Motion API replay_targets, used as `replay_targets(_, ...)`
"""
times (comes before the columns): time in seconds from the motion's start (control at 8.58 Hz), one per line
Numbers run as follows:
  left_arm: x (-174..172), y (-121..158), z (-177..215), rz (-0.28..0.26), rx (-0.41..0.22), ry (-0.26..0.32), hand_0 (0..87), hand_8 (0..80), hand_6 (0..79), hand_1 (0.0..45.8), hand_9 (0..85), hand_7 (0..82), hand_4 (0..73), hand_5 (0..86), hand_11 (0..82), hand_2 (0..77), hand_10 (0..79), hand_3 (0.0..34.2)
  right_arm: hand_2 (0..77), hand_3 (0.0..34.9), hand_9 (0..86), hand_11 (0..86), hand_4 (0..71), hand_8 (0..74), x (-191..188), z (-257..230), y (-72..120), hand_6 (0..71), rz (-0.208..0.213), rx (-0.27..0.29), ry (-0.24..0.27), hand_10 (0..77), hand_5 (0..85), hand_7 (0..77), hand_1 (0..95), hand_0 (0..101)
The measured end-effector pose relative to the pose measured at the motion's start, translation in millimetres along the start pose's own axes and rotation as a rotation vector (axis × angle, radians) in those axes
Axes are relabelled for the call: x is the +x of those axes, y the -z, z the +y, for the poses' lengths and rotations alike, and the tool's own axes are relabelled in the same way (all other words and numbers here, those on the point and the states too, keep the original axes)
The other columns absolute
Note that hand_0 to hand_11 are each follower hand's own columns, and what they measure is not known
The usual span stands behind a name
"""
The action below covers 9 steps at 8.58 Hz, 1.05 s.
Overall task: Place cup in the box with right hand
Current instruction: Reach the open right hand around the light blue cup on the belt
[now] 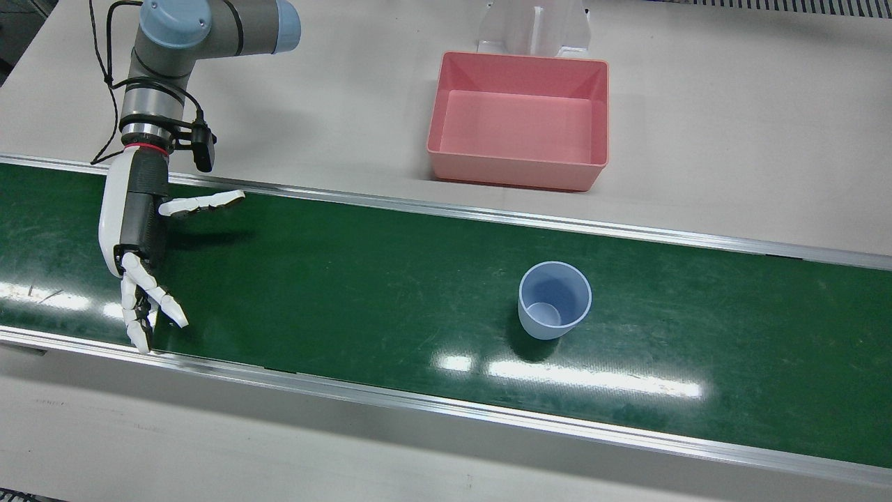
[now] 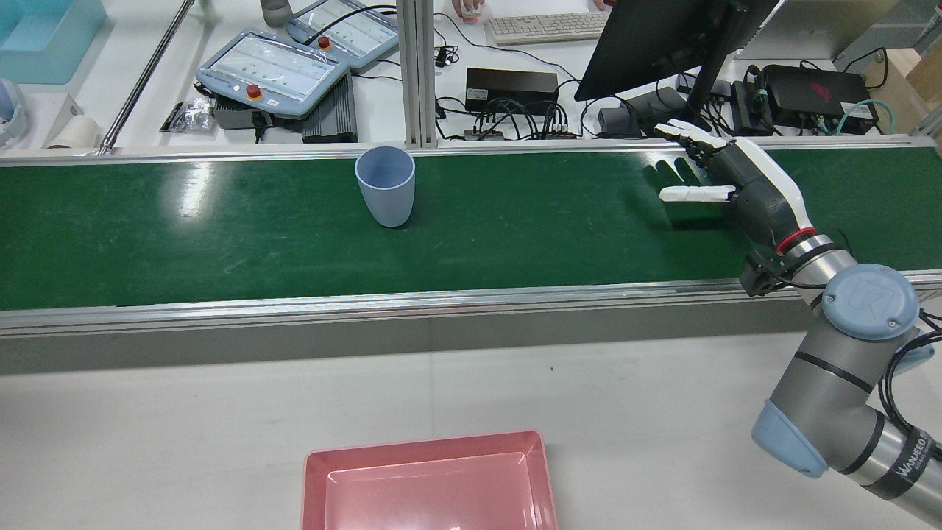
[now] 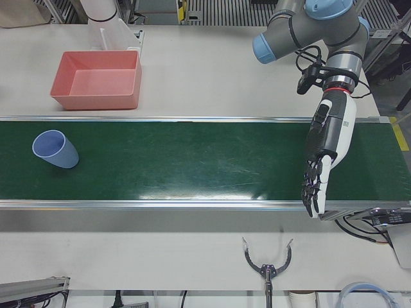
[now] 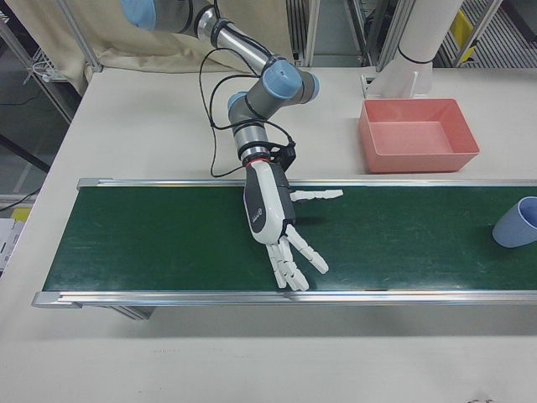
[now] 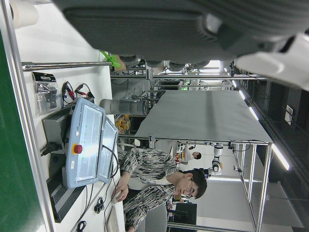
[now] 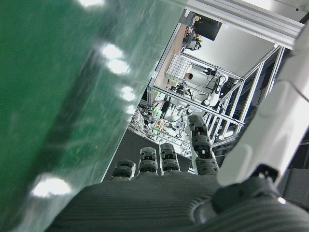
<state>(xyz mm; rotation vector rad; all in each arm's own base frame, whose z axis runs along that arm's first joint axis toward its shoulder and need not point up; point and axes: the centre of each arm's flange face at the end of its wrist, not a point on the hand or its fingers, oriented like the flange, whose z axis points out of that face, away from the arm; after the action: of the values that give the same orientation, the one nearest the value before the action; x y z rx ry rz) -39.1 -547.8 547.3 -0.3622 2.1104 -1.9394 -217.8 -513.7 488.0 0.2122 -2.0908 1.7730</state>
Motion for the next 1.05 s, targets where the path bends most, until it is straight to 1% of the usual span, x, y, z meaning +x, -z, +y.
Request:
replay_targets(0.12, 0.2, 0.1, 0.0, 0.0, 0.0, 0.0, 0.0, 0.0, 0.0, 0.5, 0.0, 0.5, 1.1, 0.0, 0.0, 1.1, 0.0, 0.0, 3.3, 0.6, 12.0, 5.4, 8.7, 5.4, 0.3, 0.3, -0.3, 4.4, 0.0, -0.001, -0.001, 3.3, 4.9, 16.4, 3.8, 48)
replay_targets(0.23, 0.2, 0.1, 0.0, 0.0, 0.0, 0.0, 0.0, 0.0, 0.5, 0.5, 0.0, 0.5, 1.1, 0.5, 0.0, 1.1, 0.0, 0.0, 3.8, 0.6, 12.0, 5.4, 1.6, 5.4, 0.6, 1.1, -0.7, 4.4, 0.0, -0.002, -0.001, 3.3, 4.9, 16.4, 15.8, 45)
replay_targets(0.35, 0.3, 0.2, 0.0, 0.001, 0.0, 0.0, 0.0, 0.0, 0.5, 0.5, 0.0, 0.5, 1.1, 0.5, 0.0, 1.1, 0.0, 0.0, 4.9, 0.9, 12.0, 4.4, 9.3, 5.4, 0.7, 2.1, -1.2, 4.4, -0.001, -0.004, 0.001, 2.2, 4.4, 16.4, 7.6, 47)
replay_targets(0.47, 0.3, 0.1, 0.0, 0.001, 0.0, 0.0, 0.0, 0.0, 0.5, 0.5, 0.0, 0.5, 1.1, 0.5, 0.0, 1.1, 0.0, 0.0, 4.9, 0.9, 12.0, 4.4, 9.3, 5.4, 1.3, 4.1, -1.4, 4.4, 0.0, -0.008, 0.005, 2.2, 4.4, 16.4, 7.6, 47)
replay_targets(0.58, 0.2, 0.0, 0.1, 0.0, 0.0, 0.0, 0.0, 0.0, 0.5, 0.5, 0.0, 0.5, 1.1, 0.5, 0.0, 1.1, 0.0, 0.0, 13.6, 0.0, 12.0, 3.8, 9.3, 5.4, 2.1, 6.0, -1.2, 4.4, 0.002, -0.011, 0.007, 2.2, 3.8, 17.5, 8.2, 47)
replay_targets(0.7, 0.3, 0.1, 0.1, 0.001, -0.001, 0.0, 0.0, 0.0, 0.0, 0.5, 0.0, 0.5, 1.1, 0.5, 0.0, 1.1, 0.0, 0.0, 7.6, 0.0, 12.0, 3.8, 10.9, 5.4, 2.6, 7.3, -0.9, 4.4, 0.003, -0.014, 0.009, 2.2, 3.8, 17.5, 10.4, 47)
replay_targets(0.82, 0.5, 0.2, 0.0, 0.001, 0.0, 0.0, 0.0, 0.0, 0.5, 0.5, 0.0, 0.5, 1.1, 0.5, 0.0, 1.1, 0.0, 0.0, 1.6, 0.0, 12.0, 3.8, 10.9, 5.4, 4.1, 9.7, -0.9, 4.4, 0.006, -0.018, 0.009, 2.2, 3.8, 17.5, 9.8, 47)
replay_targets(0.93, 0.4, 0.2, 0.0, 0.001, 0.0, 0.0, 0.0, 0.0, 0.5, 0.5, 0.0, 0.5, 1.1, 0.5, 0.0, 1.1, 0.0, 0.0, 1.6, 0.0, 12.0, 3.8, 10.9, 5.4, 7.4, 13.0, -0.8, 4.4, 0.011, -0.023, 0.01, 2.2, 3.8, 17.5, 9.8, 47)
replay_targets(1.05, 0.5, 0.2, 0.0, 0.001, 0.0, 0.0, 0.0, 0.0, 0.5, 0.5, 0.0, 0.5, 1.1, 0.5, 0.0, 1.1, 0.0, 0.0, 9.8, 0.0, 12.0, 3.8, 10.4, 5.4, 10.8, 15.9, -0.7, 4.4, 0.016, -0.028, 0.012, 2.2, 3.8, 17.5, 9.3, 46)
